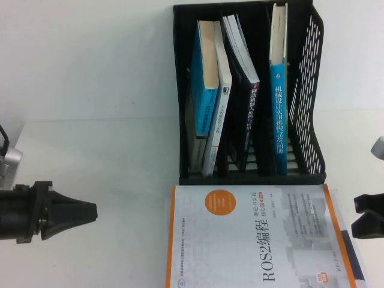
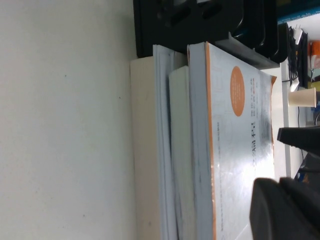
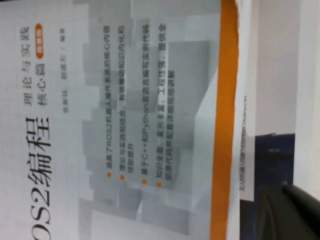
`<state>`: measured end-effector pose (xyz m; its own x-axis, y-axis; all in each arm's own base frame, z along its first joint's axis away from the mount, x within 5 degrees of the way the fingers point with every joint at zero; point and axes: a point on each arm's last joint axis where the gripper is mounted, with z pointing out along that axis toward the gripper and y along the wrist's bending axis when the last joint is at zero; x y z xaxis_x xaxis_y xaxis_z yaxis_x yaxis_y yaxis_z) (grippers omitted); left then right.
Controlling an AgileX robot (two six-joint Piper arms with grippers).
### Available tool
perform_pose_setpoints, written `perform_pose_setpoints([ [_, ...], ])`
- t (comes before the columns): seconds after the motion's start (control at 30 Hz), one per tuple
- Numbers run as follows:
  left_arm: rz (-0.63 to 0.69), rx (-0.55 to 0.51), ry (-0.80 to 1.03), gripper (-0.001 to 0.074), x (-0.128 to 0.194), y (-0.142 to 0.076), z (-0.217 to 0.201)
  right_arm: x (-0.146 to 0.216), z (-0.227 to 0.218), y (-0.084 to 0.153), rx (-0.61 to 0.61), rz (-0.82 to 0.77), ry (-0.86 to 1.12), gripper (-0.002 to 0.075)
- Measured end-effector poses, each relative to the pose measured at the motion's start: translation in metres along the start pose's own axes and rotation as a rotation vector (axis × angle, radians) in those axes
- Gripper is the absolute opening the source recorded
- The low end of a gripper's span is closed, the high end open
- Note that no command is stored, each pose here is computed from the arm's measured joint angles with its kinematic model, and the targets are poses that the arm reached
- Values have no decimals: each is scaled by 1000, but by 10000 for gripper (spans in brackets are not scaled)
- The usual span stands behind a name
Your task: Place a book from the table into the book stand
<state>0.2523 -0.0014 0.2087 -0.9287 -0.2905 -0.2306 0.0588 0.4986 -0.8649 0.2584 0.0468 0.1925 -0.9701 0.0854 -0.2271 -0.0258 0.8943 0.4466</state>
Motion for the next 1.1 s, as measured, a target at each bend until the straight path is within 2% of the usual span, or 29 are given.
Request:
perform_pose_setpoints([
  [0.2, 22, 4, 49, -4, 4, -4, 9, -1, 10, -4, -1, 17, 29, -3],
  [0.57, 28, -31, 74, -4, 6, -2, 10, -1, 17, 2, -58, -6, 45, -3],
  [1.1, 26, -67, 77, -4, 7, 2, 10, 3, 33, 22, -146, -21, 81, -3],
])
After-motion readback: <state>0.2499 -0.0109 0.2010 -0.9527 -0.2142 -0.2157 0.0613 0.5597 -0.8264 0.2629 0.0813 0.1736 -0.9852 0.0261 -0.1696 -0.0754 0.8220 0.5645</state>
